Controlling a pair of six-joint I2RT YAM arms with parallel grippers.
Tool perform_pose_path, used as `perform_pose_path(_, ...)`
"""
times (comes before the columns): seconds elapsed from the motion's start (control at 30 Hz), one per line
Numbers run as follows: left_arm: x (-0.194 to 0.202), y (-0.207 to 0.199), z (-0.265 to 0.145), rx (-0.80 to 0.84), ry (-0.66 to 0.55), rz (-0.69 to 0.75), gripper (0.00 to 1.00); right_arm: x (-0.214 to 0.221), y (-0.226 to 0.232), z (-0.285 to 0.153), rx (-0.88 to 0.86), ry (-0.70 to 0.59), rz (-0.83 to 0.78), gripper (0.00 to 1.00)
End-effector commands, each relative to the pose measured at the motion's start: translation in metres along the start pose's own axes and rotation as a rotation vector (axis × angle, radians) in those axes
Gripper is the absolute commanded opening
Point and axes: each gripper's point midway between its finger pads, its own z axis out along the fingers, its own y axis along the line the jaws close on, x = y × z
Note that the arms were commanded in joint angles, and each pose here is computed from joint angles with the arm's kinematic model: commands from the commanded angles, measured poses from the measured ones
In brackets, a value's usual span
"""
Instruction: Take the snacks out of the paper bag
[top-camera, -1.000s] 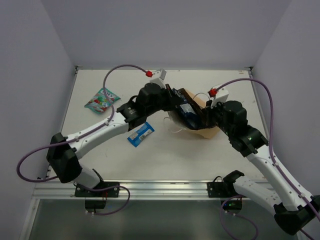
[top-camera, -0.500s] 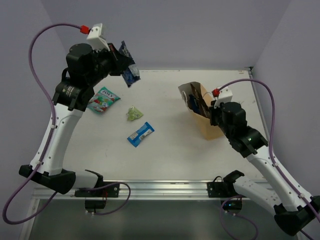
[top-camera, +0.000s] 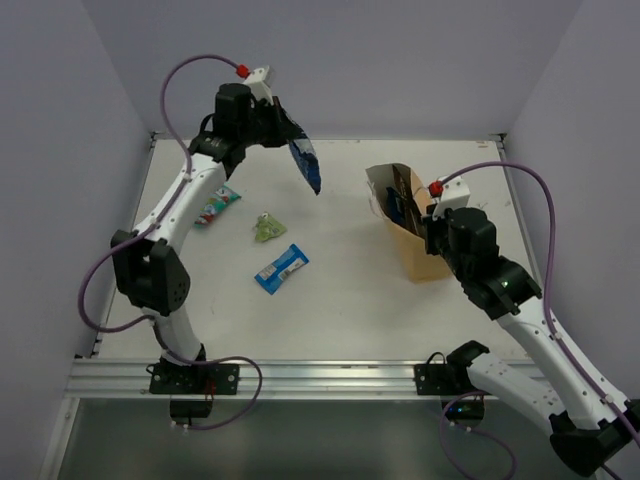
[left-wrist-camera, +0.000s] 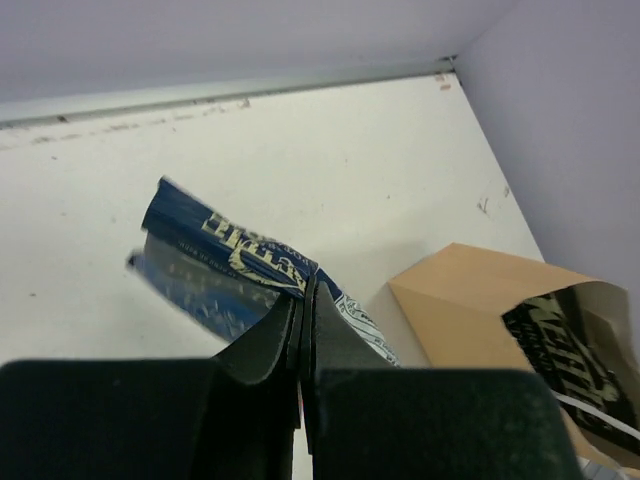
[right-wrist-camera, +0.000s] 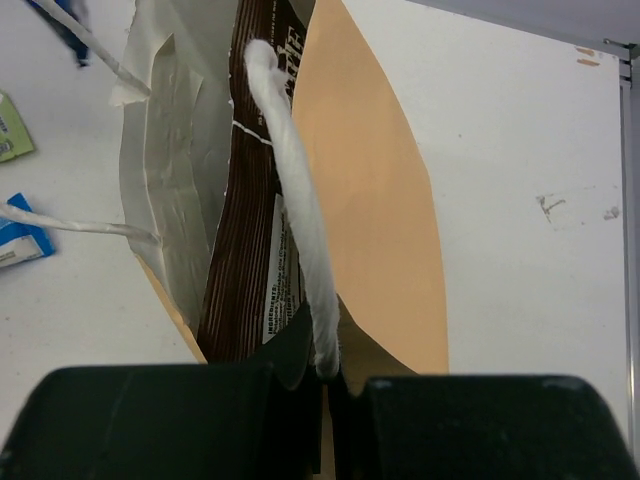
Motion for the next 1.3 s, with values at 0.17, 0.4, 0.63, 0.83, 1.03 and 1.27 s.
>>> perform_pose_path(0.17,0.047,0.006,0.061,0.23,-0.049,0.009,0.11,-0.016,-0.009,-0.005,0.038,-0.014,-0.036,0.0)
perform_pose_path(0.4,0.164,0.076,0.015,-0.034,0.117,-0.126,0.85,-0.037,-0.007,-0.004,0.011,-0.055,-0.114,0.0)
perform_pose_path(0.63,0.113,0.043,-0.052,-0.084,0.054,-0.117,1.0,-0.053,0.015,0.005,-0.087,-0.075,-0.175,0.0)
perform_pose_path(0.83,0.079,-0.036,-0.073,0.08,0.037,-0.128,0.98,-0.04,0.046,0.016,-0.17,-0.041,-0.229,0.0)
perform_pose_path(1.03,0.102,-0.126,-0.055,0.237,0.126,-0.132,0.92,-0.03,0.059,0.024,-0.197,-0.019,-0.201,0.0)
perform_pose_path(1.27,0.136,-0.158,-0.02,0.257,0.223,-0.145,0.86,-0.027,0.063,0.029,-0.19,-0.002,-0.179,0.0)
